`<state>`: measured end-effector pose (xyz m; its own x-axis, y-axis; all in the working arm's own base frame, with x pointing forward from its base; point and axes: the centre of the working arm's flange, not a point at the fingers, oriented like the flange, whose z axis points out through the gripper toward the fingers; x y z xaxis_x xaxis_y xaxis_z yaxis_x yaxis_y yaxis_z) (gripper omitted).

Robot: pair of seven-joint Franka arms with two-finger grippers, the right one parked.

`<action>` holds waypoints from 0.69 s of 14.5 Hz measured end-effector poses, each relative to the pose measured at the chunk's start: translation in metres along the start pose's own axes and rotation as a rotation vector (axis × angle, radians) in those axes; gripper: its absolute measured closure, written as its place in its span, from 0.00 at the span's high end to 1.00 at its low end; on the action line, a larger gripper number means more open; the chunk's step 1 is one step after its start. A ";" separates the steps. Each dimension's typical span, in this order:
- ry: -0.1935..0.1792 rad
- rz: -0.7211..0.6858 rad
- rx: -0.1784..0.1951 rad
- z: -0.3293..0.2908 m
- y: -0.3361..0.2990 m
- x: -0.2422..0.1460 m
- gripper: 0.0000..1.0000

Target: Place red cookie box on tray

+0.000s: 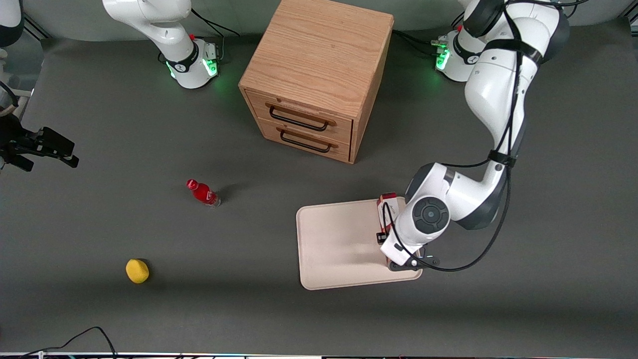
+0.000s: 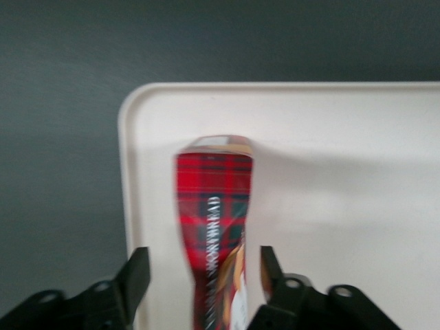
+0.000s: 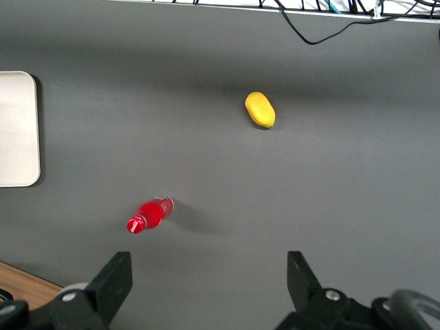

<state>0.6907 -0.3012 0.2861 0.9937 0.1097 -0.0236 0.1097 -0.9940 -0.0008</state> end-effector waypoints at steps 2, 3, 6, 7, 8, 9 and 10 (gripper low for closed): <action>-0.005 -0.011 0.033 -0.059 -0.022 0.001 0.98; 0.008 -0.012 0.043 -0.097 -0.039 0.001 1.00; 0.013 0.051 0.069 -0.202 -0.112 -0.008 1.00; -0.009 0.093 0.073 -0.227 -0.142 -0.013 1.00; -0.030 0.131 0.076 -0.245 -0.169 -0.018 1.00; -0.046 0.170 0.081 -0.260 -0.196 -0.023 1.00; -0.057 0.202 0.084 -0.273 -0.220 -0.030 1.00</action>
<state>0.6432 -0.0856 0.5601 0.9921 -0.0897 -0.0879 -0.0963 -0.9926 -0.0734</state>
